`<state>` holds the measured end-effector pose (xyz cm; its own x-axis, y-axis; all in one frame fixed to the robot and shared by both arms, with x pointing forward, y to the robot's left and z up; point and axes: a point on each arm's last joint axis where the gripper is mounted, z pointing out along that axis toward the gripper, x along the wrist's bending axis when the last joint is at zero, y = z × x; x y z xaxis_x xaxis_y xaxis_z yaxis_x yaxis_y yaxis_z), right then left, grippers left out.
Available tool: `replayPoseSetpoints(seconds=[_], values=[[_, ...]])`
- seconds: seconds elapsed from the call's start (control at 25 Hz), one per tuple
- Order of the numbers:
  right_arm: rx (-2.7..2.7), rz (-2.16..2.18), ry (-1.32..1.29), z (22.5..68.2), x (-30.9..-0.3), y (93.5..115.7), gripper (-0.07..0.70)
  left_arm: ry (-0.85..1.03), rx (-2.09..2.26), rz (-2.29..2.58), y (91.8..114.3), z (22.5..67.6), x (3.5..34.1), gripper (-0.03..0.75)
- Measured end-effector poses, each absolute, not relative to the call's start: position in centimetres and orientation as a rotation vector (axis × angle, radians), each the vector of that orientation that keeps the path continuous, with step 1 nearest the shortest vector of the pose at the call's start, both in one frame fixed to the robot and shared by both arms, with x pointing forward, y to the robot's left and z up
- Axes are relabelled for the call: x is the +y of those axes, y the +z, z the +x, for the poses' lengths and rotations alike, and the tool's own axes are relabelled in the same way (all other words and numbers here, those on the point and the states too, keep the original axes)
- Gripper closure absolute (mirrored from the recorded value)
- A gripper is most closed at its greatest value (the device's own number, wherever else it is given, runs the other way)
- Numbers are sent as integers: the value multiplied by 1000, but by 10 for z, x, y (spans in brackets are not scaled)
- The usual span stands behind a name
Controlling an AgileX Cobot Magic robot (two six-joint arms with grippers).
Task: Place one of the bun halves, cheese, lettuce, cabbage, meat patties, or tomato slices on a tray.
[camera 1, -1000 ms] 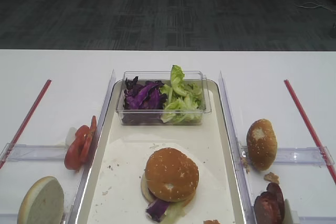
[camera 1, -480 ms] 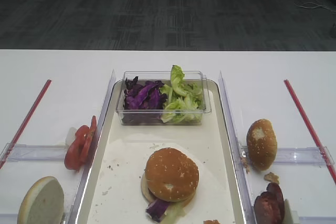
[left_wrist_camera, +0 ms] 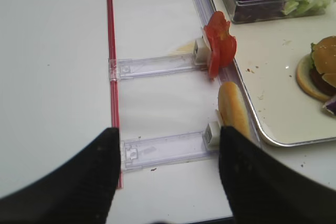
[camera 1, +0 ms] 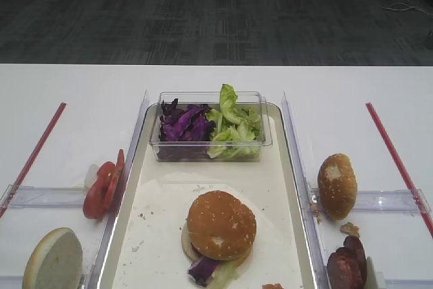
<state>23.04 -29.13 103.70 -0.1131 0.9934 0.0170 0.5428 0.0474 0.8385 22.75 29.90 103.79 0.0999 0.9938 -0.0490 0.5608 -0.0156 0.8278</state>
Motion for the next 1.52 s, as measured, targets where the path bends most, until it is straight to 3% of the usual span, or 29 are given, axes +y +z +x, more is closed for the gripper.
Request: replayPoseSetpoints(seconds=[1.52], values=[[1721,1554,953,230,-291,1037,162,769,1547,1666,1038,227,299,320]])
